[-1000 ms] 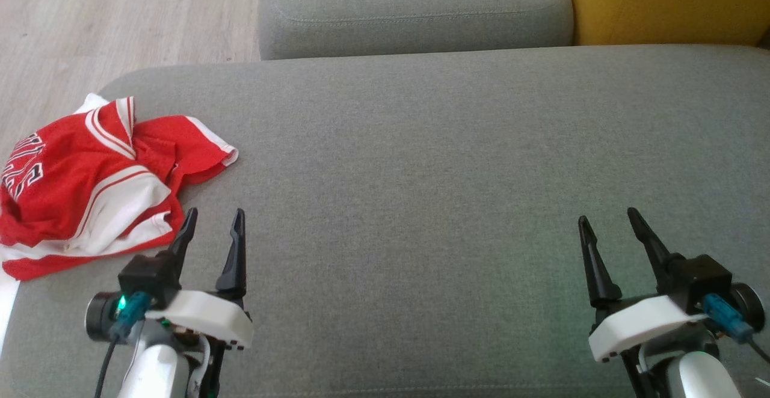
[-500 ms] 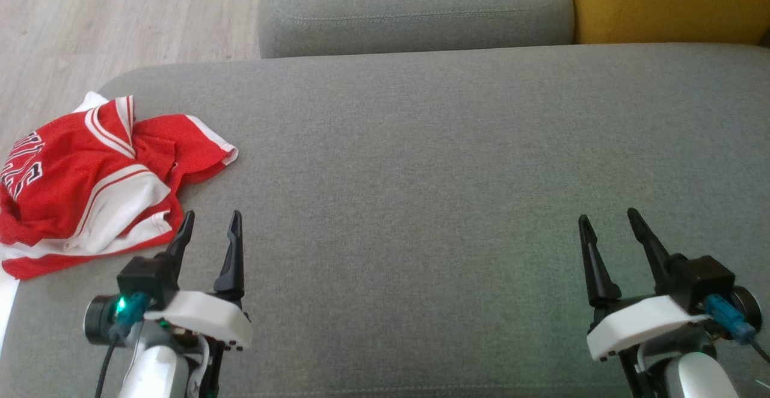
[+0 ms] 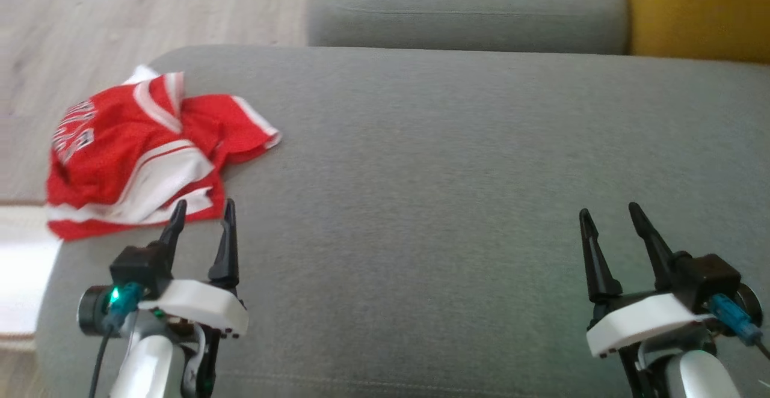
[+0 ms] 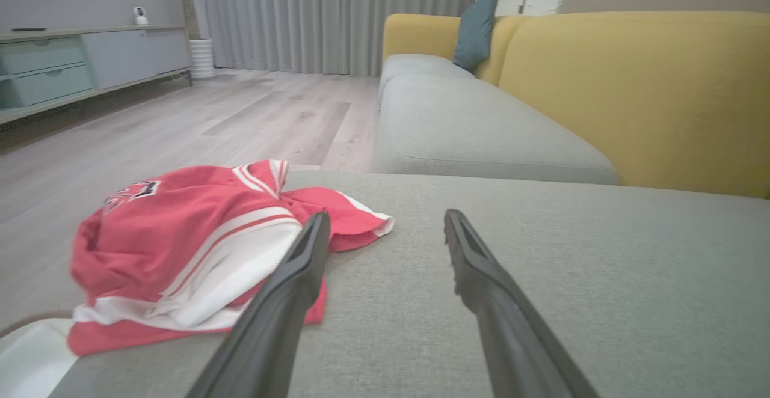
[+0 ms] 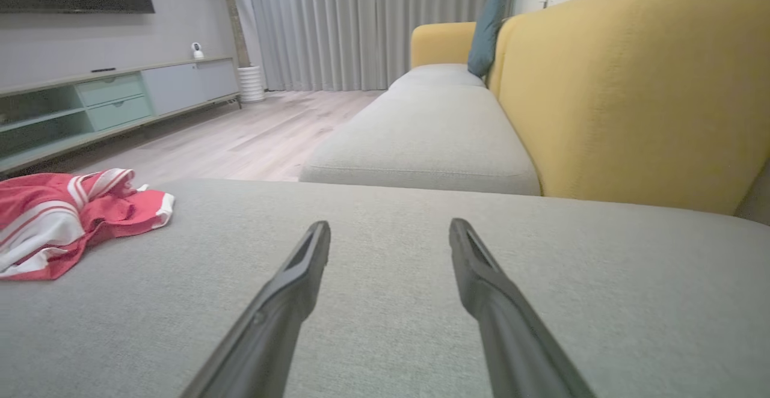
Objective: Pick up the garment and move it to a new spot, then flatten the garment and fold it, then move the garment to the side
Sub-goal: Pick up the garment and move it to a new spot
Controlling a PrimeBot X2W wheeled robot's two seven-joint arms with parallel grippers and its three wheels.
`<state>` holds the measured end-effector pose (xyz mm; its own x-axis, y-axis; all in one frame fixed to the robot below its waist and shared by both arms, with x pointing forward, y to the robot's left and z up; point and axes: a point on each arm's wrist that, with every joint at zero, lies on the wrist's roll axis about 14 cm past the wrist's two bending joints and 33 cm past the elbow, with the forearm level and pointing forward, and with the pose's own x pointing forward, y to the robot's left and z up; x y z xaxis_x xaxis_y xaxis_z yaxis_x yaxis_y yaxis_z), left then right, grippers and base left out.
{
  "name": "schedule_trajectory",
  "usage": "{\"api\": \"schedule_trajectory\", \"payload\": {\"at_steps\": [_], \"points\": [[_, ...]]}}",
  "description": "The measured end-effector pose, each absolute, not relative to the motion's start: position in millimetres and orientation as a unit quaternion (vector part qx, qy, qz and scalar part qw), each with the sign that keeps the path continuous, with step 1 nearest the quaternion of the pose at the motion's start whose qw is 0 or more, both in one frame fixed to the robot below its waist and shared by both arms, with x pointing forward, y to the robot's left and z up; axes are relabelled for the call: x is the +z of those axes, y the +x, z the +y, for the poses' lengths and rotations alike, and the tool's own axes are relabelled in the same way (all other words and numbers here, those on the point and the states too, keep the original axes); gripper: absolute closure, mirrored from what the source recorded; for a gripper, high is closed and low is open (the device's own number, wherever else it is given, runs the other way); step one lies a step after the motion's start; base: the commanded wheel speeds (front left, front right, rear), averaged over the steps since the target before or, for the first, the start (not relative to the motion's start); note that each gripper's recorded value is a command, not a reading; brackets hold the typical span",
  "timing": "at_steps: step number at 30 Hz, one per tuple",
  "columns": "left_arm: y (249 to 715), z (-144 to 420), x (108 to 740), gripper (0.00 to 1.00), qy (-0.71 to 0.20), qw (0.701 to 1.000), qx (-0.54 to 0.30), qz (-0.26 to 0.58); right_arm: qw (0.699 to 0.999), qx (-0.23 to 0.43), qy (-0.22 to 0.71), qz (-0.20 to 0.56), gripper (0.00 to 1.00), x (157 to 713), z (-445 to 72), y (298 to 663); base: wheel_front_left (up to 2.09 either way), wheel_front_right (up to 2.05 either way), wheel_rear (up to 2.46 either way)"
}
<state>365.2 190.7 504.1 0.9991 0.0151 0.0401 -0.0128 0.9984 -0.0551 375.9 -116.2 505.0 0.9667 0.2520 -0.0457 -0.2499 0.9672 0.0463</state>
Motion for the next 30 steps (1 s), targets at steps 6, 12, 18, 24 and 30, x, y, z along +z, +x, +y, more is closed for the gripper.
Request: {"api": "schedule_trajectory", "payload": {"at_steps": [6, 12, 18, 24, 30], "points": [[347.4, 226.6, 503.8, 0.00, -0.022, 0.998, 0.062, -0.021, 0.984, 0.173, 0.032, 0.026, 0.00, 505.5, -83.3, 384.6, 0.00, 0.00, 0.00], [329.3, 255.7, 504.5, 0.00, -0.017, 0.994, 0.107, -0.022, 0.977, 0.209, 0.042, 0.026, 0.00, 506.0, -56.5, 390.6, 0.00, 0.00, 0.00], [311.2, 278.5, 506.4, 0.00, -0.012, 0.989, 0.146, -0.026, 0.969, 0.241, 0.048, 0.026, 0.00, 505.7, -32.7, 394.4, 0.00, 0.00, 0.00], [303.8, 286.2, 506.7, 0.00, -0.011, 0.987, 0.159, -0.027, 0.965, 0.255, 0.050, 0.029, 0.00, 504.3, -22.1, 395.7, 0.00, 0.00, 0.00], [306.1, 287.0, 505.4, 0.00, -0.014, 0.986, 0.162, -0.024, 0.965, 0.255, 0.051, 0.035, 0.00, 499.7, -22.0, 398.1, 0.00, 0.00, 0.00]]}}
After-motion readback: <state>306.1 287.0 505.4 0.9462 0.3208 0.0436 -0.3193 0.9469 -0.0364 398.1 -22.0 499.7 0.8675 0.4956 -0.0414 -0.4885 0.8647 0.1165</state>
